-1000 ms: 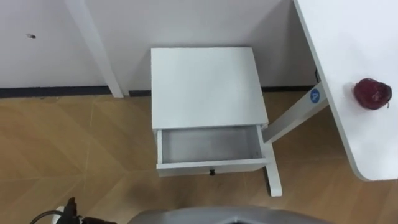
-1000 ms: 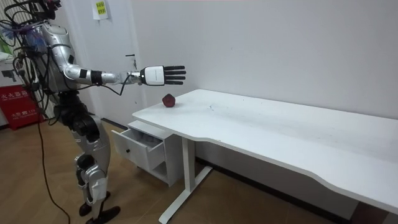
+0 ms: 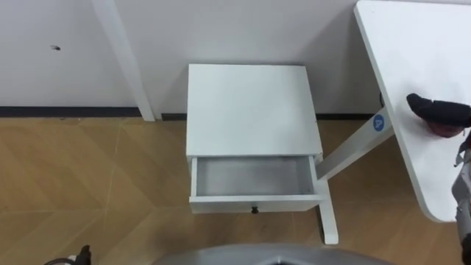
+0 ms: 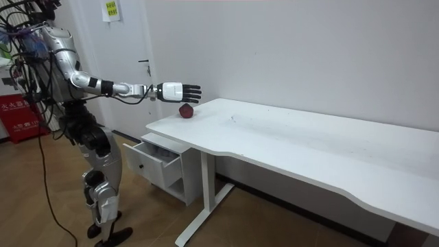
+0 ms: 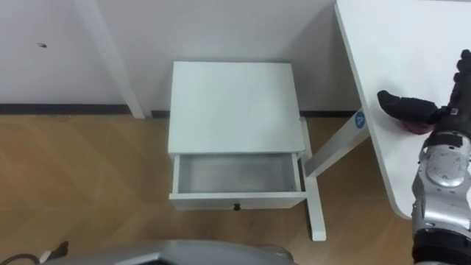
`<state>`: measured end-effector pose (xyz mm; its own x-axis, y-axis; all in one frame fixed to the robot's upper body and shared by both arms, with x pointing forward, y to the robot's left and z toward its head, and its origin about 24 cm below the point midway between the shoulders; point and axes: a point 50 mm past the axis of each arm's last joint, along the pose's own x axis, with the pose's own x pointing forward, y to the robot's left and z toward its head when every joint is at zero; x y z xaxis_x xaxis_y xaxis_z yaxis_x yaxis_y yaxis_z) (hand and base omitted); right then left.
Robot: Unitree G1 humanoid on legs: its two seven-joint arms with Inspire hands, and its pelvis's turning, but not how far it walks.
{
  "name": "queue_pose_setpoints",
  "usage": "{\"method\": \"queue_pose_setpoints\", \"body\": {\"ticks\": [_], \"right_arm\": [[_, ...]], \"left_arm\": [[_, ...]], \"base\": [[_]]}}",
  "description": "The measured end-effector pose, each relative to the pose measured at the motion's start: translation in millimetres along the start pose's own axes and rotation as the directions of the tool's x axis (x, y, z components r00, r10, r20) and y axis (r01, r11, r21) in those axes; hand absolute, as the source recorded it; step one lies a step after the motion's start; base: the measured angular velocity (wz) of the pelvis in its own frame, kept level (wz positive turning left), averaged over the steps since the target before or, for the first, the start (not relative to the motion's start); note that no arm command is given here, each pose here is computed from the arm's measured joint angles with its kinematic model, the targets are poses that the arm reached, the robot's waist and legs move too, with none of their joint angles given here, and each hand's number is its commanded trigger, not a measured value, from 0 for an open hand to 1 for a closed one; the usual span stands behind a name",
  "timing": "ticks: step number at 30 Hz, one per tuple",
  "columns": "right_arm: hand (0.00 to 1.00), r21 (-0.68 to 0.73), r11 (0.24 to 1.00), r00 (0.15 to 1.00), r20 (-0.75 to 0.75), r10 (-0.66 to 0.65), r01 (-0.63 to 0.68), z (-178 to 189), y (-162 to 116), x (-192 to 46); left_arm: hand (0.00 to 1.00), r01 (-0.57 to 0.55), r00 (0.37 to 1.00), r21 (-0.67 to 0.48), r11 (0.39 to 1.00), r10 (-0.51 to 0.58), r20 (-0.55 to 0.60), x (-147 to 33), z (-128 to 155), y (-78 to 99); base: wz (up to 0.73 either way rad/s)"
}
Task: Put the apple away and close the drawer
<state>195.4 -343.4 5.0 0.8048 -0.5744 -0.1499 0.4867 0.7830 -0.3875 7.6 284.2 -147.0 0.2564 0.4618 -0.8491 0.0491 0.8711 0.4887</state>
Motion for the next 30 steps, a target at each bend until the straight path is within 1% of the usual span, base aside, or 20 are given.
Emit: {"method": "queue_pose_setpoints", "body": {"ticks": [4,7,15,21,22,23,24,27,30], "right_arm": [[0.00,0.000,1.000,0.999,-0.044,-0.006,0.006,-10,-1,-1],[0.00,0.001,1.000,0.999,-0.050,-0.007,0.007,-12,-2,-1],[0.00,0.015,1.000,0.991,-0.130,-0.018,0.021,-30,-5,-5],[0.00,-0.030,0.999,0.987,-0.163,0.007,-0.012,-40,-6,-9],[0.08,-0.031,0.999,0.986,-0.165,0.014,-0.020,-40,-6,-10],[0.67,-0.033,0.999,0.986,-0.168,0.021,-0.027,-42,-5,-10],[1.00,-0.034,0.999,0.985,-0.171,0.023,-0.029,-43,-5,-11],[1.00,-0.050,0.998,0.982,-0.185,0.036,-0.046,-51,-3,-14],[1.00,-0.078,0.996,0.980,-0.201,0.019,-0.035,-56,-8,-15]], "left_arm": [[0.00,0.000,1.000,0.001,1.000,0.000,-0.010,-0.1,-2,-0.5],[0.00,0.003,1.000,0.002,1.000,-0.003,-0.020,-0.4,-5,-1.1],[0.00,0.005,1.000,0.000,1.000,-0.005,-0.019,0.5,-3,-1.5],[0.00,0.008,1.000,0.001,1.000,-0.008,-0.020,0.5,-3,-1.5],[0.00,0.009,1.000,0.002,1.000,-0.009,-0.019,0.7,-3,-1.0],[0.00,0.011,1.000,0.003,1.000,-0.011,-0.019,0.7,-3,-0.8],[0.00,0.012,1.000,0.003,1.000,-0.012,-0.019,0.7,-3,-0.7],[0.00,0.013,1.000,0.005,1.000,-0.013,-0.021,0.6,-4,0.0],[0.00,0.010,1.000,0.006,1.000,-0.010,-0.018,0.9,-3,1.3]], "base": [[0.00],[0.00],[0.04],[0.00],[0.03],[0.04],[0.04],[0.03],[0.03]]}}
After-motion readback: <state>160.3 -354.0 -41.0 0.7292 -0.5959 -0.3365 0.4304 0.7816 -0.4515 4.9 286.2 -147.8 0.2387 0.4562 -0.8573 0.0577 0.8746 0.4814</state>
